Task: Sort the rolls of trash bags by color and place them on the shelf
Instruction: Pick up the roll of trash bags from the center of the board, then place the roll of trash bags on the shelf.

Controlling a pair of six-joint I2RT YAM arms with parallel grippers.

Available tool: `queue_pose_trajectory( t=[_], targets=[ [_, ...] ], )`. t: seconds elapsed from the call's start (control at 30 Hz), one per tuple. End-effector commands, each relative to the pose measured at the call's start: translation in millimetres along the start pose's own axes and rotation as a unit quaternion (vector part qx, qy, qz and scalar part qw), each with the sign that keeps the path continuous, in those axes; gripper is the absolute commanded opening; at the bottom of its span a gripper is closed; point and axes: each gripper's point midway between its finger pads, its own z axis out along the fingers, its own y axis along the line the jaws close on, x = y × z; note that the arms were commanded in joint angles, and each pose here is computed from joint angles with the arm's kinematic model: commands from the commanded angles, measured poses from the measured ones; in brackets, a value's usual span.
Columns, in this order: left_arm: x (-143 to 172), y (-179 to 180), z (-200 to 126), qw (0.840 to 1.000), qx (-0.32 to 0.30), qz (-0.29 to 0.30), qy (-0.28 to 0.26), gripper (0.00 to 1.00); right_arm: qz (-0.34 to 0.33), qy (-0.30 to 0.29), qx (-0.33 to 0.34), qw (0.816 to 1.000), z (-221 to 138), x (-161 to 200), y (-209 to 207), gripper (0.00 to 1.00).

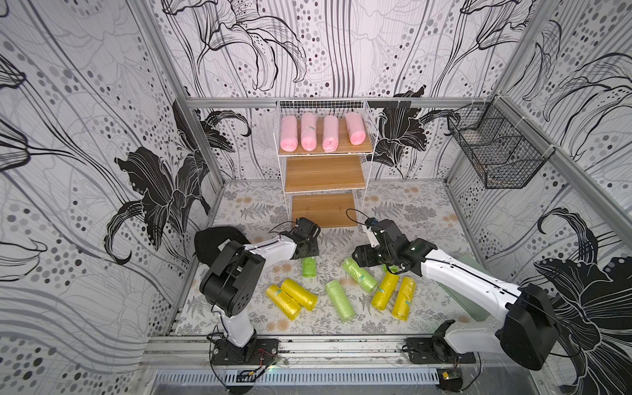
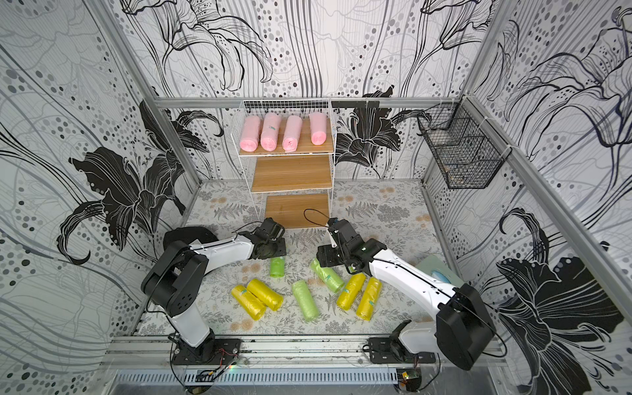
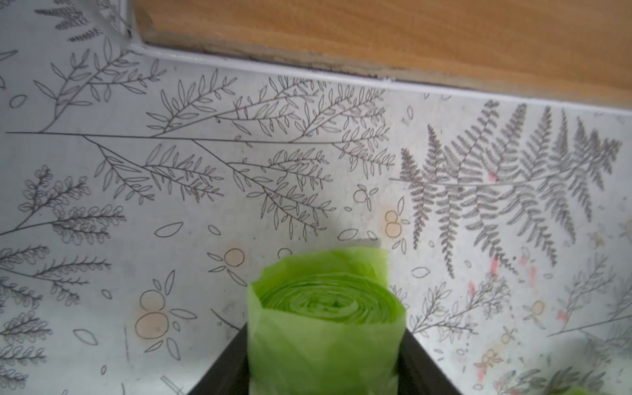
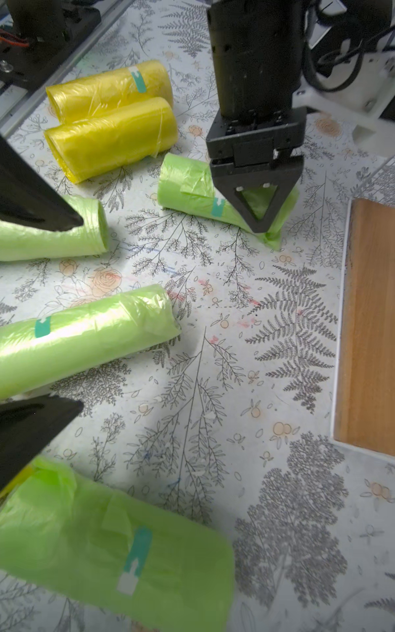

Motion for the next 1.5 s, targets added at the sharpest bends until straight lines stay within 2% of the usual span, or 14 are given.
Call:
queue_pose_trajectory(
  t=[0.0,0.1,0.13,0.2,0.27,0.37,0.53,0.63,0.73,0.9,1.03,1.27,1.37,1.47],
  targets=[
    [-32.8,-8.5,-10.9,0.996,0.032,-0.043,-0.071,0.48,0.020,0.005,-0.026,0.999,11.2,4.8,8.0,0.79],
    [-40.5,-10.4,-28.4,0.986,0.086,-0.110,-0.093,0.40,0.036,-0.006,-0.063,0.997,14.7,-1.8,21.6,0.79],
    [-44.6,-13.1,-37.6,0.977,0.117,-0.143,-0.103,0.38,0.046,-0.014,-0.081,0.996,14.8,-6.9,28.0,0.79],
    [-52.0,-16.5,-57.4,0.952,0.182,-0.213,-0.119,0.34,0.066,-0.029,-0.124,0.990,14.1,-17.4,43.9,0.79],
    [-59.4,-20.3,-82.6,0.918,0.244,-0.279,-0.140,0.34,0.085,-0.047,-0.172,0.980,10.0,-28.2,61.6,0.81],
    [-72.1,-24.0,-120.4,0.874,0.309,-0.336,-0.168,0.32,0.101,-0.078,-0.209,0.969,0.9,-40.0,74.6,0.83],
    [-88.2,-26.4,-168.9,0.802,0.393,-0.406,-0.195,0.32,0.137,-0.106,-0.247,0.953,-12.0,-54.4,89.0,0.86],
    [-97.0,-32.8,-195.5,0.773,0.429,-0.415,-0.214,0.32,0.141,-0.123,-0.266,0.946,-21.0,-62.6,103.7,0.87],
    [-102.4,-35.0,-213.0,0.761,0.439,-0.418,-0.231,0.31,0.149,-0.140,-0.295,0.933,-32.7,-73.0,114.2,0.88],
    [-106.1,-33.5,-224.4,0.750,0.441,-0.422,-0.253,0.30,0.141,-0.171,-0.343,0.913,-53.3,-88.5,134.2,0.87],
    [-107.9,-33.6,-228.9,0.736,0.453,-0.430,-0.261,0.30,0.134,-0.184,-0.351,0.908,-57.5,-92.6,139.7,0.87],
    [-106.6,-31.9,-228.7,0.730,0.457,-0.437,-0.259,0.29,0.118,-0.203,-0.377,0.896,-65.9,-96.6,150.0,0.86],
    [-104.7,-40.4,-228.1,0.720,0.477,-0.443,-0.242,0.29,0.113,-0.203,-0.378,0.896,-64.8,-99.1,154.8,0.86],
    [-103.6,-49.9,-232.4,0.702,0.501,-0.449,-0.233,0.29,0.118,-0.204,-0.379,0.895,-61.0,-103.7,157.1,0.86]
  ],
)
